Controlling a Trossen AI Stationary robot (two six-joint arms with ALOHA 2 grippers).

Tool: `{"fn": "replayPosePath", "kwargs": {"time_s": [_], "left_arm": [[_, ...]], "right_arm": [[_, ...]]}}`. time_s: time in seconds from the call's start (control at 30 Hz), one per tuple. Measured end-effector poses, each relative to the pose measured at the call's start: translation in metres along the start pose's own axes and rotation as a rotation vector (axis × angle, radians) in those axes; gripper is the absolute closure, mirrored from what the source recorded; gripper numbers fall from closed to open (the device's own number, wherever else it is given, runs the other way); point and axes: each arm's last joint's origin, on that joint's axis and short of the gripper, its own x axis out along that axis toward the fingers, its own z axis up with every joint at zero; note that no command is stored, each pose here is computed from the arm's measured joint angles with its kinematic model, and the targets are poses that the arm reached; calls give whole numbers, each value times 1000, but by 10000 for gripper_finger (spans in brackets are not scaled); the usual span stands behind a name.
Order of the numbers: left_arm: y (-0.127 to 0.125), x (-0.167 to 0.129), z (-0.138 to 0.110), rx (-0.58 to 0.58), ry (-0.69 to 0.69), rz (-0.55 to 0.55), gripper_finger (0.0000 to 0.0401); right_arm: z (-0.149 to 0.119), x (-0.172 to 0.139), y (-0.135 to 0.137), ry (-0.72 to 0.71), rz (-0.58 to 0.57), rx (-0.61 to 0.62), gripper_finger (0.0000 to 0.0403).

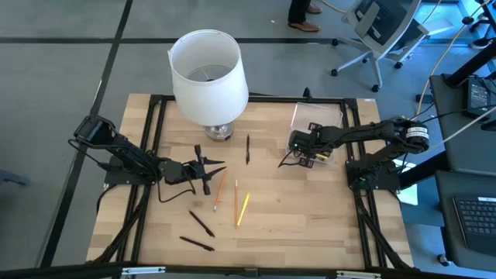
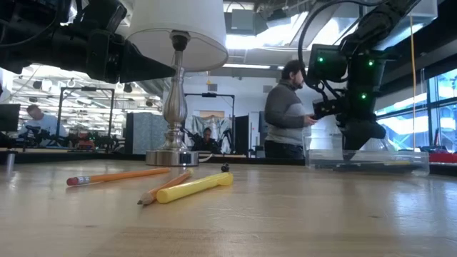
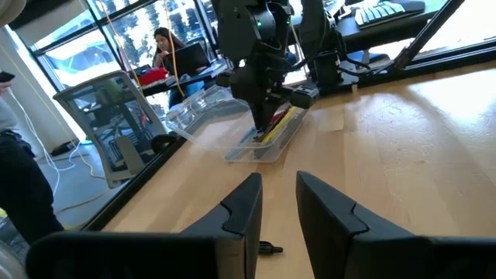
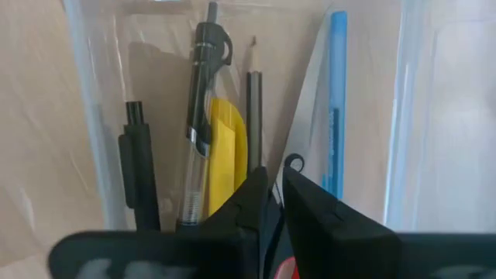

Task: Pick & place school supplies into a supply box
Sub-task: Put the black pen into the transparent supply box

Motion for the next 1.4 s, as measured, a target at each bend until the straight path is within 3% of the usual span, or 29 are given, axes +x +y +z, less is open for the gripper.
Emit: {"fn": "replayPosePath", "kwargs": {"time_s": [0.2, 0.4, 0.53, 0.67, 0.8, 0.97, 1.1, 1.4], "left_arm": [[-6, 0, 1, 54, 31, -32, 324], [-19, 17, 8, 91, 283, -67, 324], [-23, 27, 24, 15, 432, -97, 324], [-28, 32, 44, -134, 519, -181, 323], [-31, 35, 61, -273, 592, -257, 323], [-33, 34, 74, -332, 687, -378, 328], [-30, 35, 81, -436, 746, -351, 333], [-32, 25, 77, -426, 906, -417, 346]], "right_arm": [[0, -1, -1, -2, -15, -15, 348], [0, -1, -1, -8, -22, 13, 295], [2, -1, -2, -20, -54, 59, 255], [2, -1, -2, -23, -56, 76, 235], [5, -1, -2, -49, -54, 88, 231], [10, -1, -2, -105, -53, 105, 231], [14, -2, -2, -140, -52, 120, 231], [21, -3, -3, -208, -53, 123, 231]]}}
